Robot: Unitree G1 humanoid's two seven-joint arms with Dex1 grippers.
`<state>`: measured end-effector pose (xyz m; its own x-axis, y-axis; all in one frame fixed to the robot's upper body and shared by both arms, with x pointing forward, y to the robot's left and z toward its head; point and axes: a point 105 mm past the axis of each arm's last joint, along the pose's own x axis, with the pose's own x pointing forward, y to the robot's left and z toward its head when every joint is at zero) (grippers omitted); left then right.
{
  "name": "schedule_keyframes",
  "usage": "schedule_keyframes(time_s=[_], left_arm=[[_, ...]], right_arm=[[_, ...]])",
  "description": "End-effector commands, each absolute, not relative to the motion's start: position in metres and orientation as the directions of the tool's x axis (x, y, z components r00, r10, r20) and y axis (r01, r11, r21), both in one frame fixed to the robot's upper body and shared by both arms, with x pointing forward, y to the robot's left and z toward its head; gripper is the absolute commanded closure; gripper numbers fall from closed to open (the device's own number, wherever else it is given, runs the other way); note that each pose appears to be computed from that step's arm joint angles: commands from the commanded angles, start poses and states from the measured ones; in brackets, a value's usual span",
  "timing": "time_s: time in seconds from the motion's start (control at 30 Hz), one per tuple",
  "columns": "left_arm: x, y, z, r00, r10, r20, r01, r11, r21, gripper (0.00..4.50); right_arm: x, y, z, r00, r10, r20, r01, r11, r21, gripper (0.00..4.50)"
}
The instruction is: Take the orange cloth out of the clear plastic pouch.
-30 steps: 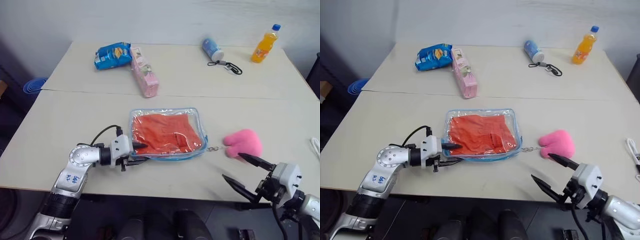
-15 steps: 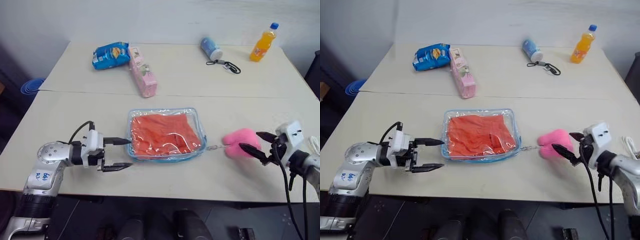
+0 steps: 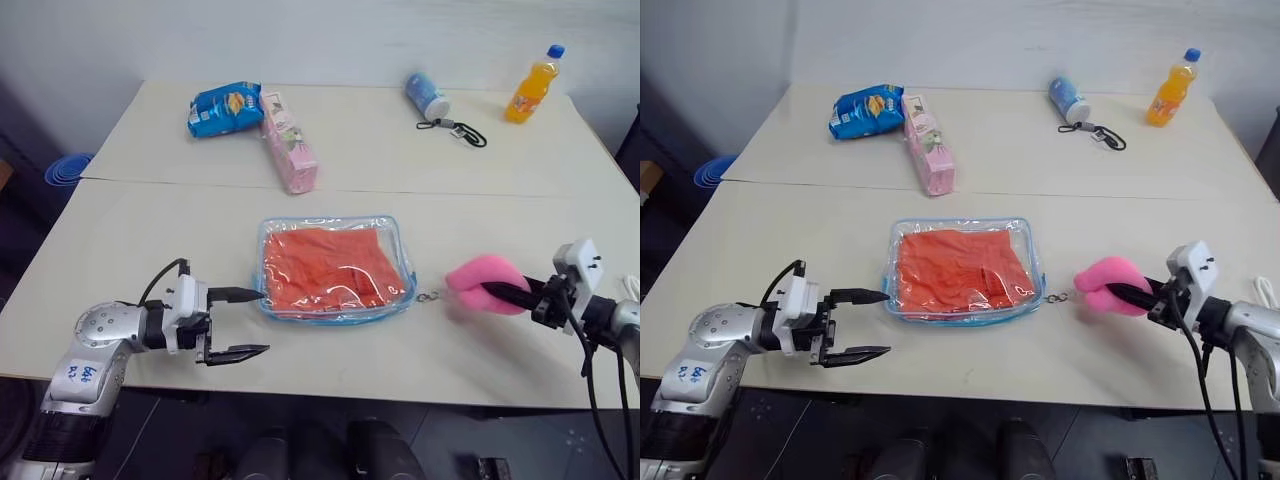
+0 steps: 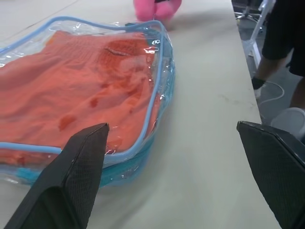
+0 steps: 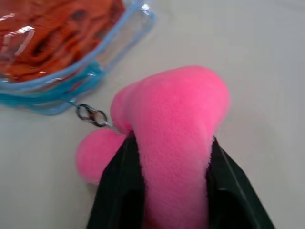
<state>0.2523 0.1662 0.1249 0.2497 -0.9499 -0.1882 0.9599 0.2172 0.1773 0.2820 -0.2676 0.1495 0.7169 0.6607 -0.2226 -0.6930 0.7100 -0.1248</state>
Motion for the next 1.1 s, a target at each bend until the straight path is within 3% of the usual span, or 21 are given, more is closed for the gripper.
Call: schedule_keyframes(time_s=[0.03,0.3,0.47,0.57,0.7,0.93,1.1], left_arm=[[0.250,0.165,0.135,0.254,-0.957,-0.139,0.957,0.228,0.179,0.00],[0.244,0.148,0.144,0.158,-0.985,-0.070,0.982,0.149,0.117,0.00],[0.244,0.134,0.152,0.103,-0.994,-0.025,0.985,0.098,0.142,0.00],[0.246,0.130,0.154,0.095,-0.995,-0.007,0.982,0.092,0.165,0.00],[0.246,0.125,0.156,0.076,-0.997,0.011,0.977,0.077,0.198,0.00],[0.243,0.125,0.150,0.076,-0.997,-0.007,0.980,0.073,0.186,0.00],[0.244,0.131,0.147,0.097,-0.995,-0.020,0.980,0.092,0.179,0.00]], right_arm=[[0.265,-0.239,0.184,0.658,0.745,-0.114,-0.726,0.586,-0.361,4.29],[0.230,-0.174,0.152,0.425,0.890,-0.165,-0.775,0.265,-0.573,4.29],[0.230,-0.147,0.117,0.347,0.906,-0.243,-0.770,0.128,-0.625,4.29],[0.235,-0.138,0.102,0.330,0.903,-0.274,-0.804,0.117,-0.583,4.29],[0.241,-0.126,0.102,0.313,0.922,-0.229,-0.825,0.144,-0.546,3.06],[0.227,-0.134,0.148,0.236,0.960,-0.153,-0.867,0.137,-0.479,0.81],[0.215,-0.157,0.186,0.243,0.957,-0.157,-0.913,0.171,-0.370,0.81]])
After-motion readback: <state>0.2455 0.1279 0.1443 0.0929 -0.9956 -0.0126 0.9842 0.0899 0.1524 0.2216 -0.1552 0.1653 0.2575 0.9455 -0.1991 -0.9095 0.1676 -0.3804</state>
